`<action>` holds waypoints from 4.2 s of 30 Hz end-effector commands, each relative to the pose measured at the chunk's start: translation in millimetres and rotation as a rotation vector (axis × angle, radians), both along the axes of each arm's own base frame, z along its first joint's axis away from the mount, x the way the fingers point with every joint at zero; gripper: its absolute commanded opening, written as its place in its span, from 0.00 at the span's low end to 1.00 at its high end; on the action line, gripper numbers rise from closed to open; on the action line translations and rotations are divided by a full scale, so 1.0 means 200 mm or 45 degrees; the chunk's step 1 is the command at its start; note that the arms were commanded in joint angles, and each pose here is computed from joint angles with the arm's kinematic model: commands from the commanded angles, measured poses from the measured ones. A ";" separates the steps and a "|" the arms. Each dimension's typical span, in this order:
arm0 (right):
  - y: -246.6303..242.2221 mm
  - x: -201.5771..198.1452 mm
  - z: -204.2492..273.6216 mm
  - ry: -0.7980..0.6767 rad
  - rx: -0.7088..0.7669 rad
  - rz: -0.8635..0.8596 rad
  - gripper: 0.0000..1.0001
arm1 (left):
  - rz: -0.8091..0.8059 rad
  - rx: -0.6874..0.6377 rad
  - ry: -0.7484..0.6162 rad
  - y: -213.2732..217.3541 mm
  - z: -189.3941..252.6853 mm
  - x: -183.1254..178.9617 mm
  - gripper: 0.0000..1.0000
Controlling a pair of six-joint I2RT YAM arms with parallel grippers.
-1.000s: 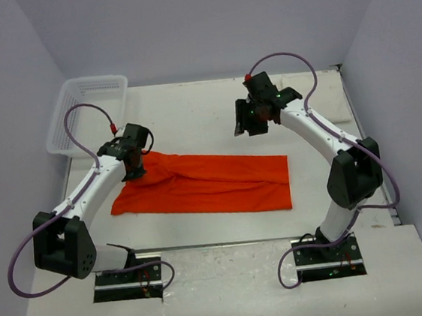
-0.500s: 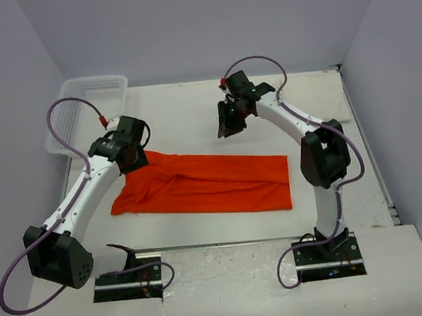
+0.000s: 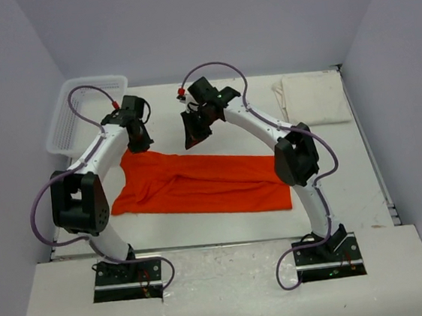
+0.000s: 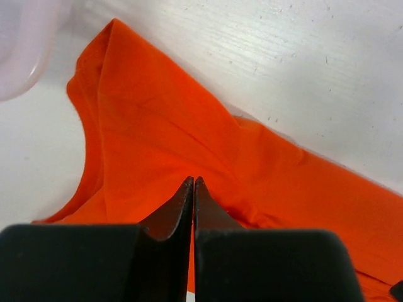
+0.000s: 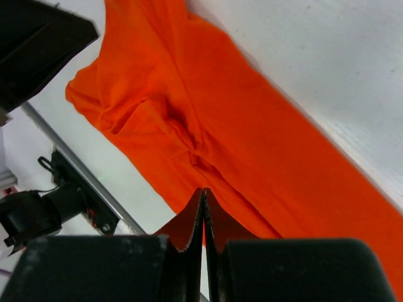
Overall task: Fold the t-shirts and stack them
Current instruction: Fold the other side of the tshirt into a rectangle
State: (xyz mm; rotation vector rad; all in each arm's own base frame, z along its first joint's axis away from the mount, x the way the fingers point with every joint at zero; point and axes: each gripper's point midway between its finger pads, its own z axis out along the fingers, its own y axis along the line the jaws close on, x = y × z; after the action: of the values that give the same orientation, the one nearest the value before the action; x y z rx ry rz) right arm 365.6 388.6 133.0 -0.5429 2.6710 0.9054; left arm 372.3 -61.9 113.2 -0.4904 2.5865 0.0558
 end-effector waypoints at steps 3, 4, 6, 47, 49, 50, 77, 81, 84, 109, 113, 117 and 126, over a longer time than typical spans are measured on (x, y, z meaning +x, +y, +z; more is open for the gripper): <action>0.11 -0.10 0.02 0.073 0.110 0.109 0.00 | -0.050 -0.049 -0.045 -0.01 0.01 0.15 0.00; 0.13 -0.12 0.02 0.082 0.129 0.130 0.00 | -0.047 -0.035 -0.034 0.01 -0.01 0.16 0.00; 0.15 -0.13 0.01 0.081 0.120 0.135 0.00 | -0.040 -0.021 -0.004 0.02 -0.07 0.18 0.00; -0.62 0.02 -0.45 0.152 -0.354 -0.370 0.00 | 0.052 0.220 0.265 0.30 -0.37 0.13 0.00; -0.61 0.05 -0.37 0.083 -0.325 -0.351 0.00 | 0.044 0.216 0.216 0.28 -0.31 0.15 0.00; -0.61 0.05 -0.34 0.063 -0.322 -0.351 0.00 | 0.042 0.219 0.197 0.27 -0.29 0.16 0.00; -0.92 -0.21 0.22 -0.269 -0.311 -0.458 0.00 | -0.392 -0.296 0.060 -0.34 -0.10 -0.10 0.24; -0.95 -0.23 0.19 -0.263 -0.327 -0.465 0.00 | -0.420 -0.351 0.093 -0.37 -0.17 -0.17 0.24; -0.94 -0.26 0.18 -0.255 -0.314 -0.459 0.00 | -0.431 -0.367 0.118 -0.38 -0.20 -0.19 0.24; -0.98 -0.30 0.09 -0.225 -0.316 -0.473 0.00 | -0.392 -0.198 0.181 -0.29 -0.31 -0.06 0.01; -1.01 -0.30 0.09 -0.236 -0.319 -0.487 0.00 | -0.385 -0.182 0.220 -0.27 -0.36 -0.10 0.00; -1.01 -0.30 0.08 -0.227 -0.318 -0.488 0.00 | -0.378 -0.196 0.192 -0.27 -0.31 -0.14 0.00; -0.98 -0.31 0.07 -0.209 -0.280 -0.484 0.00 | -0.397 -0.352 0.125 -0.35 -0.13 -0.45 0.00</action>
State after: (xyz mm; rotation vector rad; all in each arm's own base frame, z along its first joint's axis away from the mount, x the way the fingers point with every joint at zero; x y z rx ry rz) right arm 300.4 187.2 132.7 -0.1375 2.6667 0.3908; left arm 302.4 -116.8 58.7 -0.1745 2.8110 -0.2853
